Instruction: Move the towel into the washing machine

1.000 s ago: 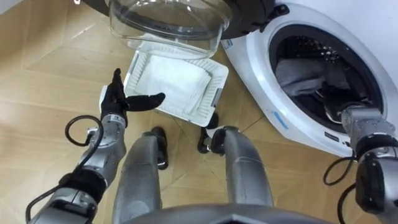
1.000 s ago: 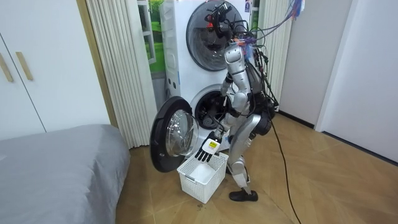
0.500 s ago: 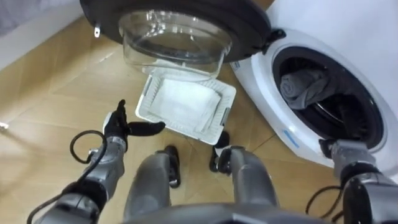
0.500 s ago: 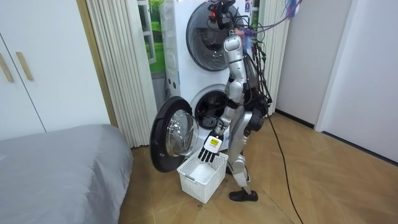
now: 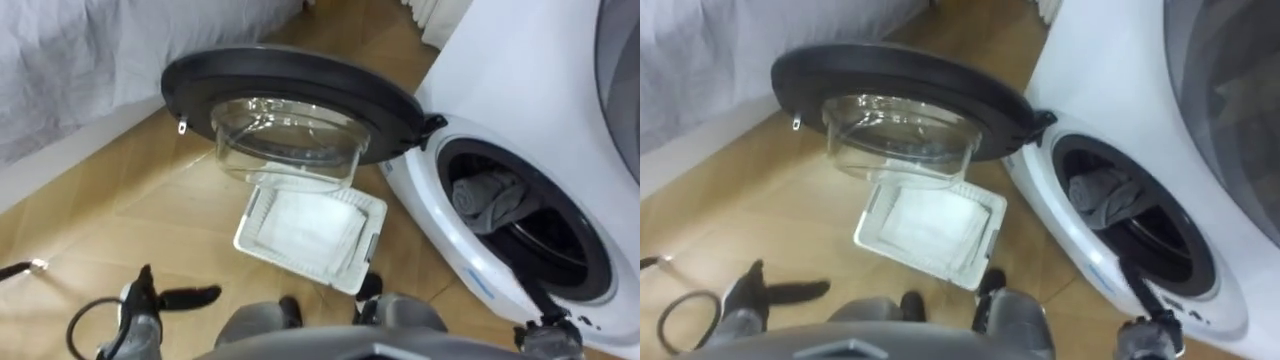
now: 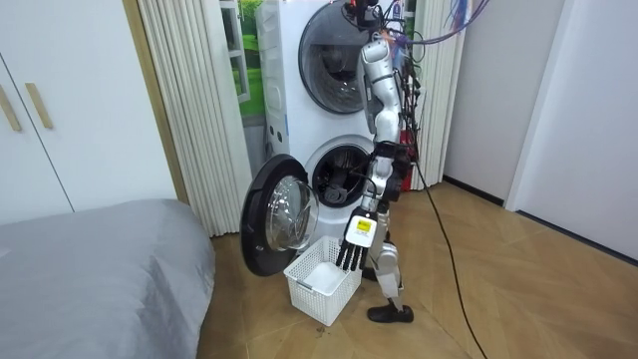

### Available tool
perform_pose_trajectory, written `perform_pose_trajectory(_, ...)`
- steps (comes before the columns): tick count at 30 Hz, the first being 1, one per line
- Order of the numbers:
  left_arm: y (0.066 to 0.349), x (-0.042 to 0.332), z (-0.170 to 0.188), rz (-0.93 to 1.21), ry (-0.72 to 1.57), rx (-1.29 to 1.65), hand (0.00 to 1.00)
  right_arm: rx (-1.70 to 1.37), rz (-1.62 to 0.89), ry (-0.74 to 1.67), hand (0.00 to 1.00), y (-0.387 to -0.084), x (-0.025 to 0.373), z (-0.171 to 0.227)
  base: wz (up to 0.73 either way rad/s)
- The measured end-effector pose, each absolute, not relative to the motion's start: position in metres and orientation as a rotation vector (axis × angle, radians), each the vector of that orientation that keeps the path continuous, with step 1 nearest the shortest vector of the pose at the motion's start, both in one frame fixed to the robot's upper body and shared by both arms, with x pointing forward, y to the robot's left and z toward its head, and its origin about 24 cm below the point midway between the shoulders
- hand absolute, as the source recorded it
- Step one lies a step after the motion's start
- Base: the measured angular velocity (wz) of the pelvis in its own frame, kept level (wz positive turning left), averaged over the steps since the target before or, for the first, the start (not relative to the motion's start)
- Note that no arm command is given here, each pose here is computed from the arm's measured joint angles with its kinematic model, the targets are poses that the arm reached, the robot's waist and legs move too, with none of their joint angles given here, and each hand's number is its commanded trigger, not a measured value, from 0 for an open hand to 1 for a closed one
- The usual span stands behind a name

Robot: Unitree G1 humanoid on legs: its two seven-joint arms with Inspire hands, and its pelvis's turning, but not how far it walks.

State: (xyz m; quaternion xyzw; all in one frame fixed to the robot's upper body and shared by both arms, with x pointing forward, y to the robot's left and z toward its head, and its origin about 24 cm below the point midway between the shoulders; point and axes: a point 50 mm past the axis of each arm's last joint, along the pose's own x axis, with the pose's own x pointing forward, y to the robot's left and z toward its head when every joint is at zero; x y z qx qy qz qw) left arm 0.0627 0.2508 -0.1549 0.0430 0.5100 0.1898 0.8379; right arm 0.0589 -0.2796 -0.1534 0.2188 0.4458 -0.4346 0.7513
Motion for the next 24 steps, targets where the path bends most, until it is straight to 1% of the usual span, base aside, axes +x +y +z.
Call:
perform_pose_trajectory(2, 0.251, 0.055, -0.156, 0.387, 1.103, 0.108, 0.00, 0.376, -0.787, 1.053, 0.00, -0.267, 0.058, -0.158, 0.00)
perform_pose_trajectory(3, 0.250, 0.053, -0.156, 0.379, 1.109, 0.114, 0.00, 0.362, -0.752, 1.069, 0.00, -0.264, 0.058, -0.159, 0.10)
perform_pose_trajectory(5, 0.243, 0.053, -0.159, 0.354, 1.124, 0.111, 0.00, 0.305, -0.616, 1.118, 0.00, -0.256, 0.056, -0.162, 0.17)
perform_pose_trajectory(8, 0.235, 0.054, -0.160, 0.303, 1.131, 0.136, 0.00, 0.287, -0.499, 1.170, 0.00, -0.245, 0.052, -0.166, 0.04)
perform_pose_trajectory(11, 0.234, 0.053, -0.161, 0.292, 1.140, 0.128, 0.00, 0.242, -0.391, 1.225, 0.00, -0.238, 0.046, -0.168, 0.00)
perform_pose_trajectory(15, 0.235, 0.049, -0.162, 0.292, 1.166, 0.112, 0.00, 0.223, -0.335, 1.260, 0.00, -0.235, 0.039, -0.169, 0.00)
perform_pose_trajectory(20, 0.238, 0.046, -0.162, 0.316, 1.184, 0.090, 0.00, 0.210, -0.261, 1.275, 0.00, -0.231, 0.042, -0.170, 0.01)
perform_pose_trajectory(24, 0.239, 0.041, -0.163, 0.329, 1.207, 0.081, 0.00, 0.202, -0.250, 1.281, 0.00, -0.231, 0.043, -0.170, 0.00)
